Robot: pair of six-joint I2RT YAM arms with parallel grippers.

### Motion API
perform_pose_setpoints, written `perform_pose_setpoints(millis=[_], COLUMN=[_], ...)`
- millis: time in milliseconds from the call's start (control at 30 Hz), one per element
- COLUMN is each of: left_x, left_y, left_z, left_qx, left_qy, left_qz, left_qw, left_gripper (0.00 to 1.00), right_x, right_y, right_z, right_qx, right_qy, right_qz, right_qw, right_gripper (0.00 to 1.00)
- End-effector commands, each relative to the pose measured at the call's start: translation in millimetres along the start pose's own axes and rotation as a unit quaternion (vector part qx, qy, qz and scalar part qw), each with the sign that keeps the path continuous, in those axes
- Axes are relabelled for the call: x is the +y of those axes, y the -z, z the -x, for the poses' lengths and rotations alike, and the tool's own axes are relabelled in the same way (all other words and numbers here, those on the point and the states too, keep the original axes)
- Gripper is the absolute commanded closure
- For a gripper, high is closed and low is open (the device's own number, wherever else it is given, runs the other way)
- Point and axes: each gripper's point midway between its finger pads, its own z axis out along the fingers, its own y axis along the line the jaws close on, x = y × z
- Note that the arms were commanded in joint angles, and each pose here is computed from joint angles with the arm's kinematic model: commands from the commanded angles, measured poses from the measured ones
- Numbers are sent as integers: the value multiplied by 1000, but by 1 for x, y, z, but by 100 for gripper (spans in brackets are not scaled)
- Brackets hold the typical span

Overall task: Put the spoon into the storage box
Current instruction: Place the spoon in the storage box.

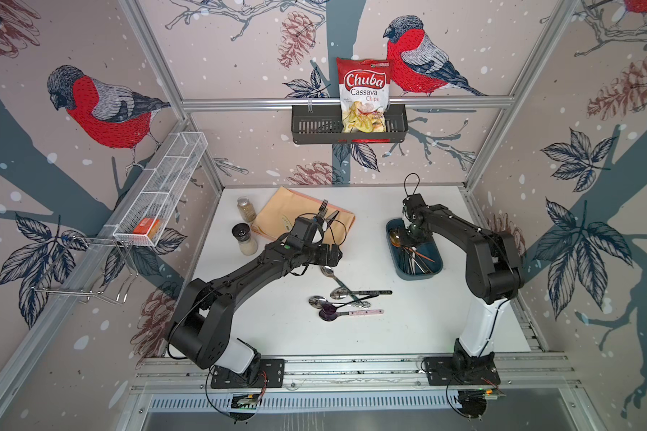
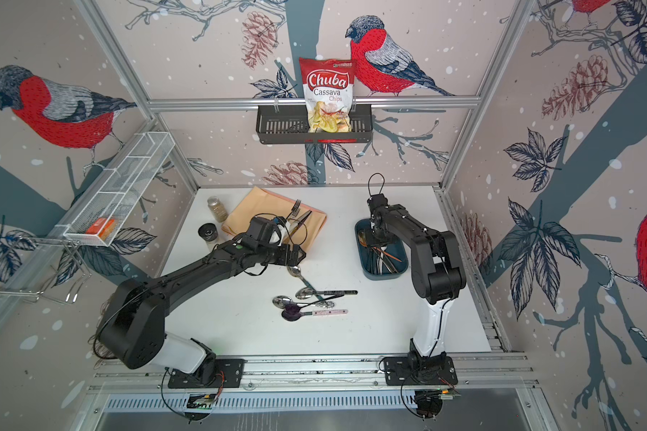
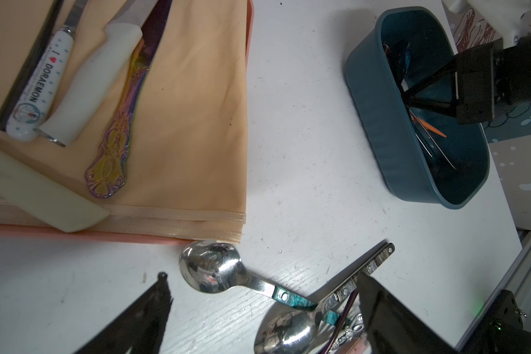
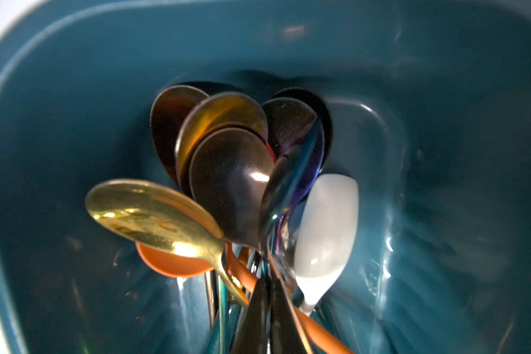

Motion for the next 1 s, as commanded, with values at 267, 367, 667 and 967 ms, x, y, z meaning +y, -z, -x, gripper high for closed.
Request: perform_pose_setpoints(millis=[267, 367, 667, 967], left_x=[14, 34, 98, 134], left_y=[10, 21, 62, 80], left_z=[7, 6, -24, -59], left_qx=[-28, -43, -89, -118], left_qy=[39, 79, 193, 269], left_qz=[10, 23, 82, 102], left_qw=[999, 996, 974, 950], left_gripper=[4, 4, 4, 4], right_x=[-3, 9, 122, 229], right_y=[30, 48, 85, 59], right_z=[18, 26, 13, -60], right_qx=[-37, -61, -108, -44], right_qy=[18, 46, 199, 270], right_qz=[-35, -48, 2, 98], right_qw=[999, 996, 974, 957], right_gripper=[69, 67, 64, 62])
